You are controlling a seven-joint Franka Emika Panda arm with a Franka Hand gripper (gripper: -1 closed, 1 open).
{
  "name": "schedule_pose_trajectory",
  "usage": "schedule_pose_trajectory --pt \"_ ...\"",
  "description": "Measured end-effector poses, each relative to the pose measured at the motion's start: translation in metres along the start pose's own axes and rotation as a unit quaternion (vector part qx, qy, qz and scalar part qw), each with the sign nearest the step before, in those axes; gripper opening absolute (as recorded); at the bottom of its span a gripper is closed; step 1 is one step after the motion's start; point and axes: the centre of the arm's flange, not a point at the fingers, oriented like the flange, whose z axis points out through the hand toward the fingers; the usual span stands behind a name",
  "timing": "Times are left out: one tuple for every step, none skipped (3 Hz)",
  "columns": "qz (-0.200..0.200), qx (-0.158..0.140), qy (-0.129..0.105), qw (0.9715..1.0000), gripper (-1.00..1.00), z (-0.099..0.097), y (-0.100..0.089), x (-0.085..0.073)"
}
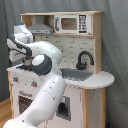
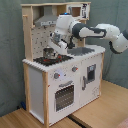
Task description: Play with the kitchen
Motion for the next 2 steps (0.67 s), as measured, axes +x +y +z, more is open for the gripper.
schedule_pose_trajectory --pt "-0.005 0.001 -0.024 0.9997 -1.0 0.0217 0.0098 0.0061" --pt "-0.005 0.001 -0.024 0.9997 1.0 0.0217 0.0096 0.006"
